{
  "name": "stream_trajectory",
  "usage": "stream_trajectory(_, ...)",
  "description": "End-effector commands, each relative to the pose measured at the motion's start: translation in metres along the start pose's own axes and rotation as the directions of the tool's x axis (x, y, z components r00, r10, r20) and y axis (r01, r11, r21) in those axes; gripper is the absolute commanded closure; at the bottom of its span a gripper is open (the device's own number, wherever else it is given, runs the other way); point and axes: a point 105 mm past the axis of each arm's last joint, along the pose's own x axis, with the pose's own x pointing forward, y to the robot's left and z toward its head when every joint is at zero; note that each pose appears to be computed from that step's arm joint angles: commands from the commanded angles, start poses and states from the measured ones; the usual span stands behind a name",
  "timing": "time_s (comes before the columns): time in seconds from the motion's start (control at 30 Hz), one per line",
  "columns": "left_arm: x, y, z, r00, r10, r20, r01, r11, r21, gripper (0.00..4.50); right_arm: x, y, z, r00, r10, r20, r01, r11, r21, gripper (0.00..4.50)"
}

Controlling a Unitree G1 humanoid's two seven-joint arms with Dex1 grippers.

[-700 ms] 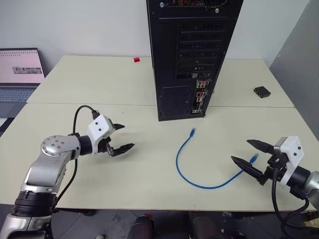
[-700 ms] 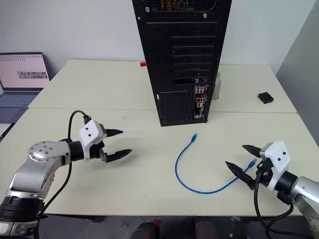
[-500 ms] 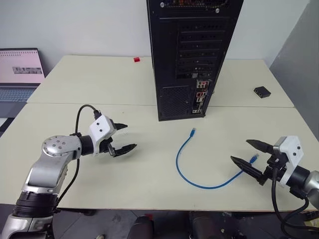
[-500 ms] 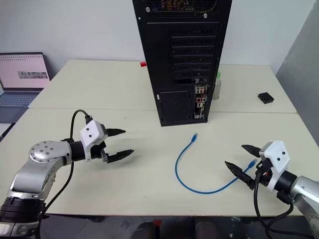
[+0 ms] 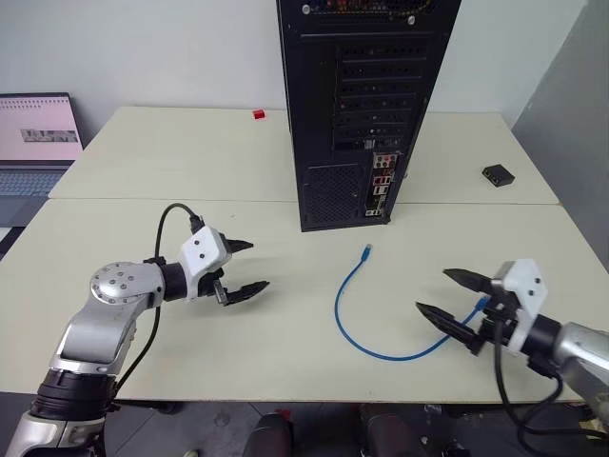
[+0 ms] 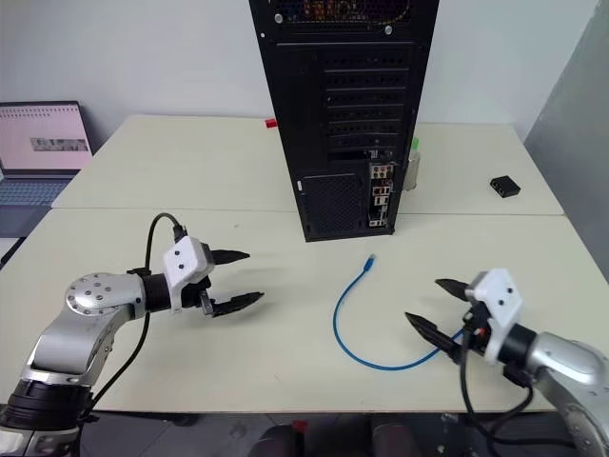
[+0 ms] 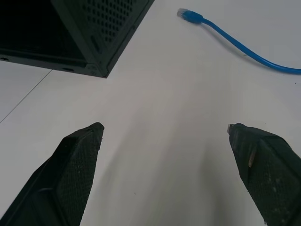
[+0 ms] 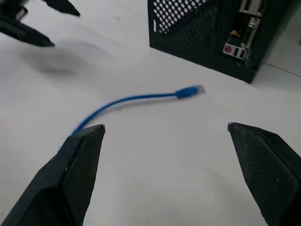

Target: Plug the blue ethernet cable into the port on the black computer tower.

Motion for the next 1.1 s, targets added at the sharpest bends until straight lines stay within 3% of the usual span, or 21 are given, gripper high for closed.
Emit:
stream_trajectory(0.03, 0.004, -0.001, 0.012, 0.999, -0.021, 0.034, 0.019, 0.999, 0.042, 0.00, 0.031, 0.009, 0.002, 0.999, -0.040, 0.036, 0.038, 0.997, 0.063, 0.09)
stream_trajectory(0.3, 0.012, -0.002, 0.016, 0.998, -0.047, 0.046, 0.043, 0.996, 0.077, 0.00, 0.101, 0.014, -0.011, 0.979, -0.199, -0.046, 0.204, 0.964, 0.172, 0.09)
stream_trajectory(0.5, 0.016, -0.004, 0.016, 0.997, -0.059, 0.047, 0.055, 0.995, 0.088, 0.00, 0.118, 0.000, -0.028, 0.926, -0.334, -0.173, 0.365, 0.910, 0.196, 0.09)
stream_trajectory(0.9, 0.020, -0.004, 0.016, 0.997, -0.064, 0.049, 0.059, 0.993, 0.101, 0.00, 0.137, 0.017, -0.019, 0.942, -0.280, -0.185, 0.317, 0.925, 0.210, 0.09)
stream_trajectory(1.1, 0.023, -0.003, 0.018, 0.996, -0.070, 0.051, 0.064, 0.992, 0.110, 0.00, 0.143, 0.020, -0.030, 0.936, -0.261, -0.235, 0.311, 0.926, 0.212, 1.16)
